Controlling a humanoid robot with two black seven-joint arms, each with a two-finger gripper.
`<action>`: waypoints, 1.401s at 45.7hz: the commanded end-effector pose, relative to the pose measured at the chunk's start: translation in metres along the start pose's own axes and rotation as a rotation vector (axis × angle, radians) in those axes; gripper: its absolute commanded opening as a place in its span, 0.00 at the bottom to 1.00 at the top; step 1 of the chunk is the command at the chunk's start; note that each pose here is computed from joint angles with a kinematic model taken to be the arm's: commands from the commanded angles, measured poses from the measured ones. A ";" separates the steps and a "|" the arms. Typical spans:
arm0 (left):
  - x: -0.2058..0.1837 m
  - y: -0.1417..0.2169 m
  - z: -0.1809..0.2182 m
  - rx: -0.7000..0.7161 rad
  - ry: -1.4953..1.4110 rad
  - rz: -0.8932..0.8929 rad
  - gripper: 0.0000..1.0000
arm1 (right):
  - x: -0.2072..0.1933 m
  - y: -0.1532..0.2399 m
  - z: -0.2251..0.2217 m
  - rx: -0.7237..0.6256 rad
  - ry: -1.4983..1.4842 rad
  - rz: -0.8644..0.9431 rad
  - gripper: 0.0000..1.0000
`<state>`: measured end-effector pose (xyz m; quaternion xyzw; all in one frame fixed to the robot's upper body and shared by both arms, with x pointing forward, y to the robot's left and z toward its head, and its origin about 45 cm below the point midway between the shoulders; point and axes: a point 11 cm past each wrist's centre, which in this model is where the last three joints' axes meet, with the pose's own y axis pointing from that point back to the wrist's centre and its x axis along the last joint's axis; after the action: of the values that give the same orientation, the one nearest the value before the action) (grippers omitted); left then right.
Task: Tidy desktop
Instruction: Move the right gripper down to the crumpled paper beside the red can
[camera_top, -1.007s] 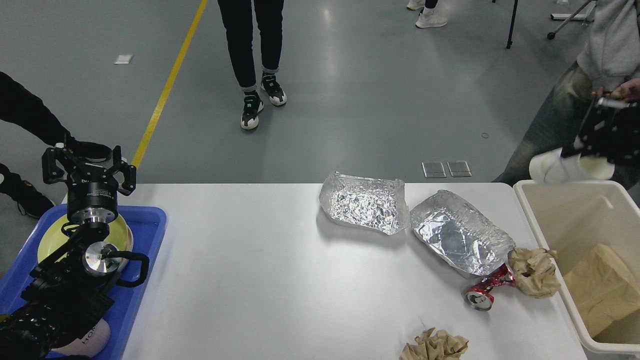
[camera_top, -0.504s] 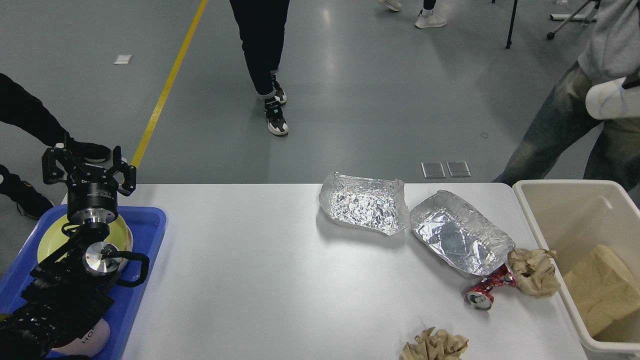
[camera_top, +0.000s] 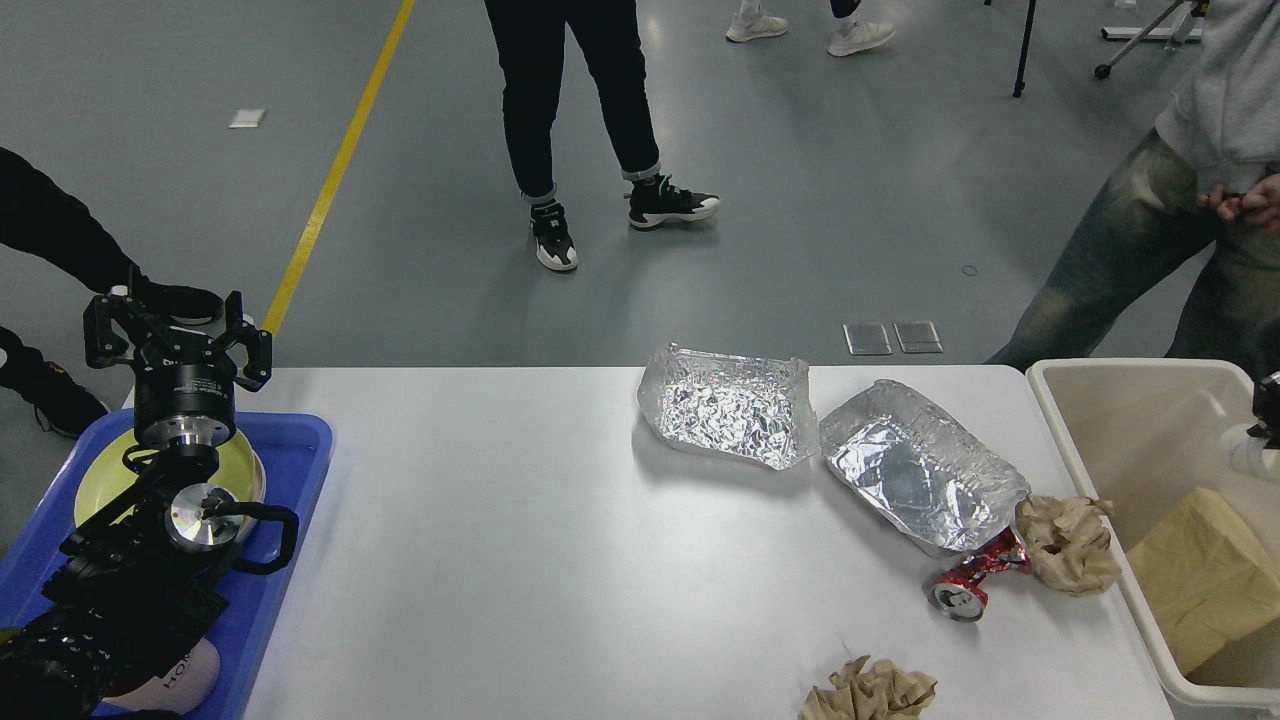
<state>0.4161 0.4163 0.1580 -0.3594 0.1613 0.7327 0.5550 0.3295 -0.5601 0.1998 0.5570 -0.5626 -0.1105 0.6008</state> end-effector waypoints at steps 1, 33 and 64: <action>0.000 0.000 0.000 0.000 0.000 0.000 0.96 | -0.023 -0.025 0.025 -0.063 0.035 0.012 1.00; 0.000 0.000 0.000 0.000 0.000 0.000 0.96 | -0.027 0.070 -0.124 0.143 0.266 -0.135 1.00; -0.001 0.000 0.000 0.000 0.000 -0.002 0.96 | -0.053 0.128 -0.133 0.049 0.453 -0.552 1.00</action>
<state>0.4161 0.4162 0.1579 -0.3591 0.1613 0.7326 0.5552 0.3655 -0.3796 0.3622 0.7317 -0.2466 -0.0830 0.6300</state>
